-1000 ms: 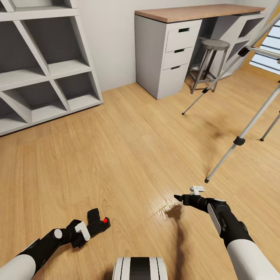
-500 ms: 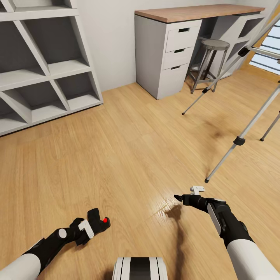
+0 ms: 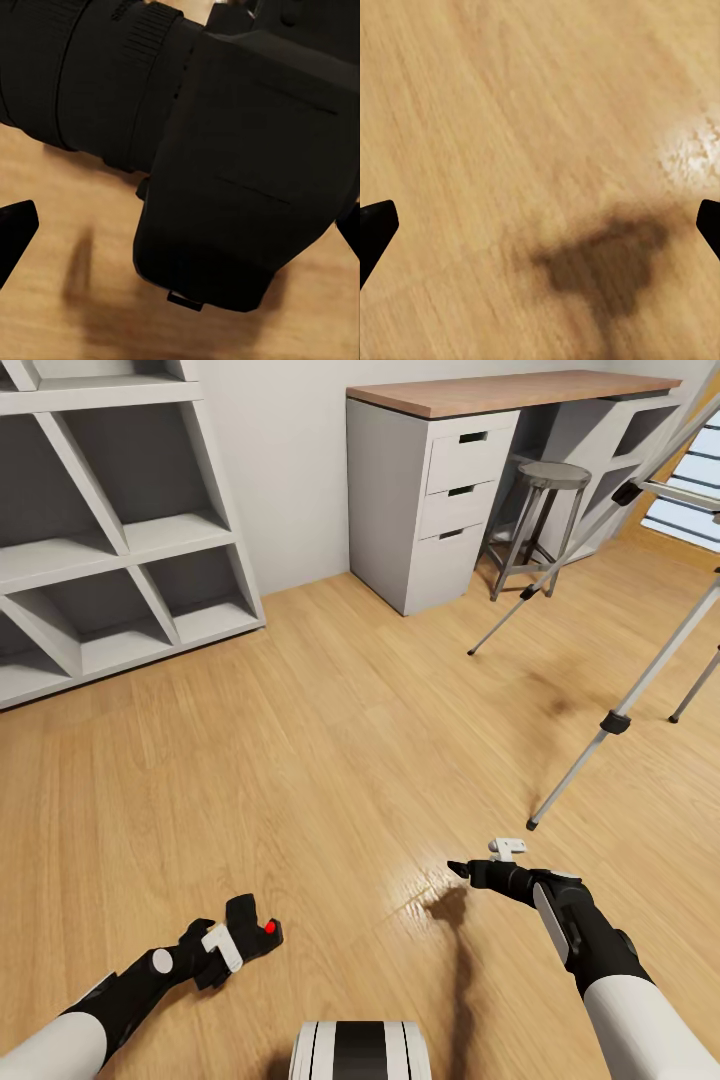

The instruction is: Attach the digital camera to the camera tripod in the bedroom.

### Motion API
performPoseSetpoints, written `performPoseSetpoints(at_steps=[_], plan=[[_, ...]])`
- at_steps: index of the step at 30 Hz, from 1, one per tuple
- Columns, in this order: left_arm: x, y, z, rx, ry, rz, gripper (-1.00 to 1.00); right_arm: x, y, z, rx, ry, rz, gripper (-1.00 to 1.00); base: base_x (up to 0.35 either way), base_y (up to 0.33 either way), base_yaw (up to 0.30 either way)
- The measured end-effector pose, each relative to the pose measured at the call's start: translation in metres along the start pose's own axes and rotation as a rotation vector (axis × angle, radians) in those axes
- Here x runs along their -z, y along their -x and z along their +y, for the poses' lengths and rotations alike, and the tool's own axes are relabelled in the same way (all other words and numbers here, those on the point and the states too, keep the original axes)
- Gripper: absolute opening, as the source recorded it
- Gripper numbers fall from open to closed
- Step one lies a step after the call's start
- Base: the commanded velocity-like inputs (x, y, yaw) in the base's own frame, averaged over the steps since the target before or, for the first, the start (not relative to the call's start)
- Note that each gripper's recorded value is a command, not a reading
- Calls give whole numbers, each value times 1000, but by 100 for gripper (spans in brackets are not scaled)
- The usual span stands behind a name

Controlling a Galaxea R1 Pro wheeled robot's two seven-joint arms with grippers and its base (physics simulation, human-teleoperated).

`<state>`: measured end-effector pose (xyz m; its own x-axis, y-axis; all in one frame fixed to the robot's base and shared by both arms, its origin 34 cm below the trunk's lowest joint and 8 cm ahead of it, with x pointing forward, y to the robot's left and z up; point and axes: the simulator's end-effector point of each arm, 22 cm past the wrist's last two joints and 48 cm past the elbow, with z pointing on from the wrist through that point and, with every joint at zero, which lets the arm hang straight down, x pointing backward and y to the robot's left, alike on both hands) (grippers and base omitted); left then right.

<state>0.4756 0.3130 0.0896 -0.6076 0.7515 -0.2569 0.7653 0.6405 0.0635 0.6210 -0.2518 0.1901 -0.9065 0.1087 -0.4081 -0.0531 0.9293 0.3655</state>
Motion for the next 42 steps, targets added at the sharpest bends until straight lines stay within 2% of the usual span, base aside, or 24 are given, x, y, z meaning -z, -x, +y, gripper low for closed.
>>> performPoseSetpoints(at_steps=[17,18,24,38,42], plan=[[-1,6,-1,-5,4,-14,100,0,0,0,-1,1,1,100,0,0,0],[-1,7,-1,-5,4,-14,-100,0,0,0,-1,1,1,100,0,0,0],[-4,13,-10,-4,-9,-17,-100,0,0,0,-1,0,1,100,0,0,0],[-4,23,-7,-8,-1,-39,-100,0,0,0,-2,0,1,100,0,0,0],[-2,44,1,-25,18,-82,-100,0,0,0,-3,0,1,100,0,0,0]])
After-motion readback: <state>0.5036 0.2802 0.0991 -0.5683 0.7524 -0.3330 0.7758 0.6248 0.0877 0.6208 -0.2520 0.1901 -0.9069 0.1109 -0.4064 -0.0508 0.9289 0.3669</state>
